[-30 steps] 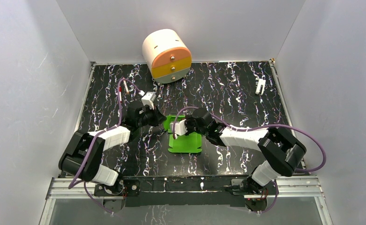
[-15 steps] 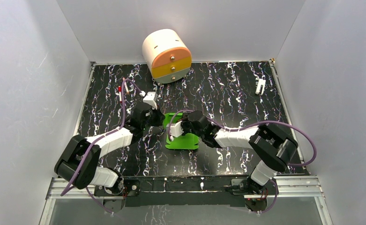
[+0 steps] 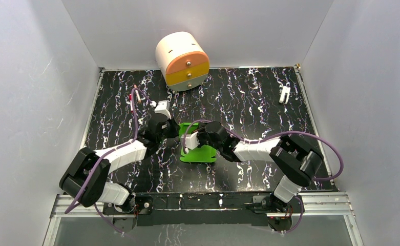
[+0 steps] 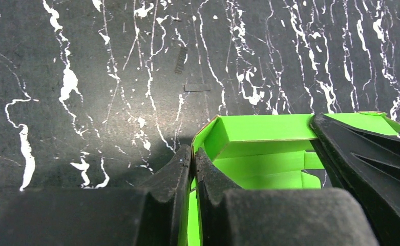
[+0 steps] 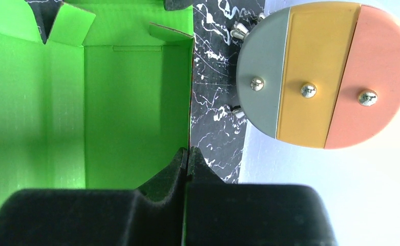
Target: Fold the paper box
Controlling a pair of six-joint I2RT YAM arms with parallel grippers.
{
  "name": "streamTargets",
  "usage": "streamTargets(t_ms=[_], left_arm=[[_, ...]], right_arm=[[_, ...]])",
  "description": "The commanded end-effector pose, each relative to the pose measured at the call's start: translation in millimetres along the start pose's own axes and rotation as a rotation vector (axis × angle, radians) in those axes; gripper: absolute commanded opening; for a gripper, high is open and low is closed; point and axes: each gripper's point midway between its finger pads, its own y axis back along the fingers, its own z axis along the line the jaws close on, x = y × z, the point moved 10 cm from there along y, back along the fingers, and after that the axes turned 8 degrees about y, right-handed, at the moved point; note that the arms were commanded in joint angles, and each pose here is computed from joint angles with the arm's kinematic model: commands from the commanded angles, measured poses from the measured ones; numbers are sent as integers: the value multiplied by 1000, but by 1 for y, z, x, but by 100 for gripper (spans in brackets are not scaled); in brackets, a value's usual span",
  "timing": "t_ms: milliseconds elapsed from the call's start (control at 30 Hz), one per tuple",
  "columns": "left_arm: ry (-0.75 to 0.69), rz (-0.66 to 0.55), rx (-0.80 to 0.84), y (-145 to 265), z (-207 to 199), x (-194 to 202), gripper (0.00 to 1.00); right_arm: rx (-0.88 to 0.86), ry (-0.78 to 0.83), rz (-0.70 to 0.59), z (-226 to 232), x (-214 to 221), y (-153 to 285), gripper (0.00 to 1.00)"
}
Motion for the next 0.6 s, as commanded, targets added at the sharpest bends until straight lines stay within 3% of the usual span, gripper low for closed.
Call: streamTargets(t_ms=[0, 567], left_arm=[[29, -109, 74, 5, -23, -10, 6], [13, -127, 226, 14, -24, 22, 10]], right_arm=[[68, 4, -58, -7, -8, -3, 0], [318, 287, 1, 19, -20, 14, 0]])
